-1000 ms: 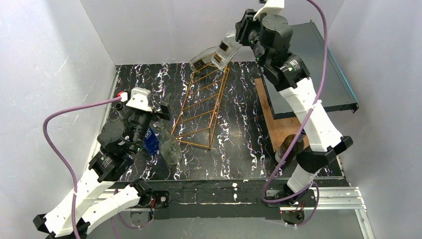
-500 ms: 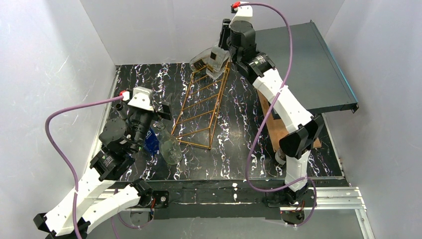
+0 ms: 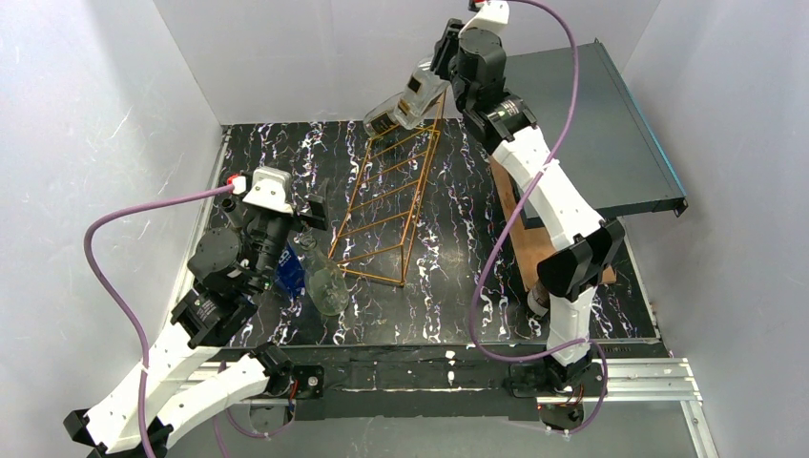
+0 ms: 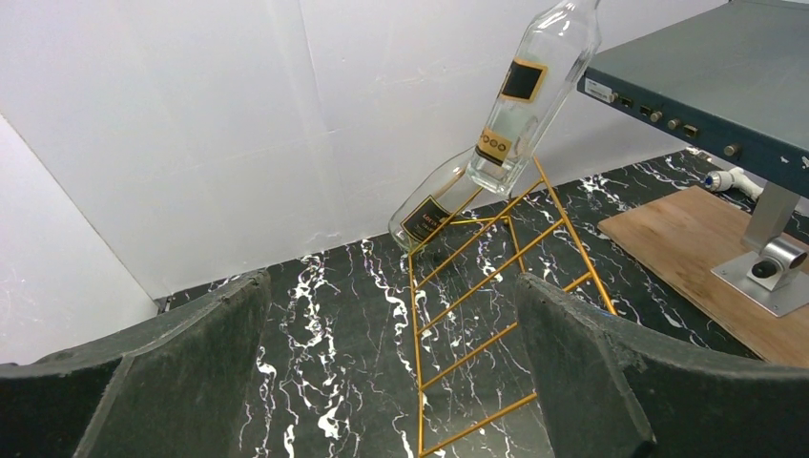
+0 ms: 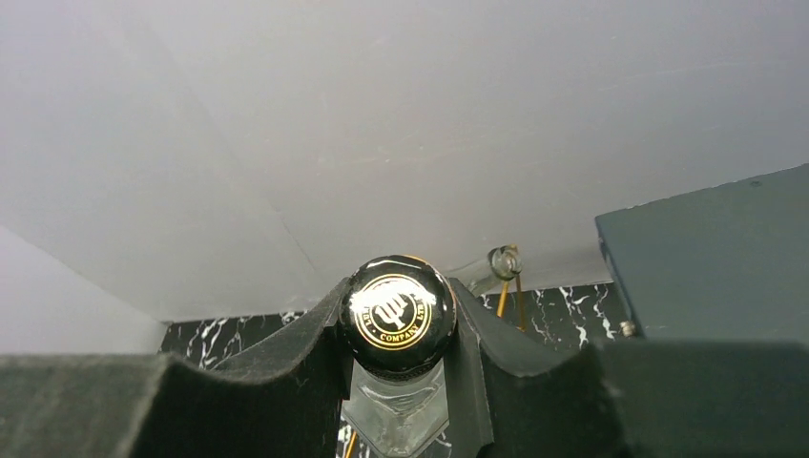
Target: Put the wine bottle on the wine rack
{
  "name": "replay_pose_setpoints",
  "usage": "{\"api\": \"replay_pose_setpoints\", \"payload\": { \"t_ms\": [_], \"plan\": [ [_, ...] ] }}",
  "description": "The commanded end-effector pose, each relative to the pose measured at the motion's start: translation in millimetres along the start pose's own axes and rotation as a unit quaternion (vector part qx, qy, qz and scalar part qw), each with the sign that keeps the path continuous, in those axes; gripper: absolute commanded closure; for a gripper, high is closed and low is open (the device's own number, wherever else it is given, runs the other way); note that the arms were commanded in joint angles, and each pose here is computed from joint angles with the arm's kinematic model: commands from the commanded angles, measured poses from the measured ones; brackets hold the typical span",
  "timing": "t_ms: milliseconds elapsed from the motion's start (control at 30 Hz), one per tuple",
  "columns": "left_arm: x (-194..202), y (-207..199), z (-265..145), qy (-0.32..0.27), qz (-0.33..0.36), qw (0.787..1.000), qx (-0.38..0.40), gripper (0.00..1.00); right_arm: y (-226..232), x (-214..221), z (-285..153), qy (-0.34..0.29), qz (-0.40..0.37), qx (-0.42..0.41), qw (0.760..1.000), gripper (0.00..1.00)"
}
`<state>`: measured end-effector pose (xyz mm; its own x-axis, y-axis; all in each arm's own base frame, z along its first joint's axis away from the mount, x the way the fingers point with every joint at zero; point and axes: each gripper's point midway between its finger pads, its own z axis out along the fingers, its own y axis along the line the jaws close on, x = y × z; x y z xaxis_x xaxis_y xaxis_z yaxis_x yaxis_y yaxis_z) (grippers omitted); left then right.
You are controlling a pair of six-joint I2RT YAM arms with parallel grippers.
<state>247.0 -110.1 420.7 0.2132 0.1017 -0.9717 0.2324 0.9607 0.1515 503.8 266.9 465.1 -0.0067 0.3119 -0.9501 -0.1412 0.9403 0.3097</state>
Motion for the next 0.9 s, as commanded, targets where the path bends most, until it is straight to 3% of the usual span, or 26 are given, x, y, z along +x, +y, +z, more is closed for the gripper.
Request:
{"api": "replay_pose_setpoints", "payload": {
  "t_ms": [0,867],
  "plan": [
    [-9,5,-3,-0.017,-0.012,1.0,-0.007,0.01,3,-111,-11,-0.161,0.115,-0.023,0.98,0.99],
    [-13,8,-6,-0.022,-0.015,1.0,-0.01,0.01,-32,-14,19,-0.096,0.115,0.011,0.989,0.99]
  ]
}}
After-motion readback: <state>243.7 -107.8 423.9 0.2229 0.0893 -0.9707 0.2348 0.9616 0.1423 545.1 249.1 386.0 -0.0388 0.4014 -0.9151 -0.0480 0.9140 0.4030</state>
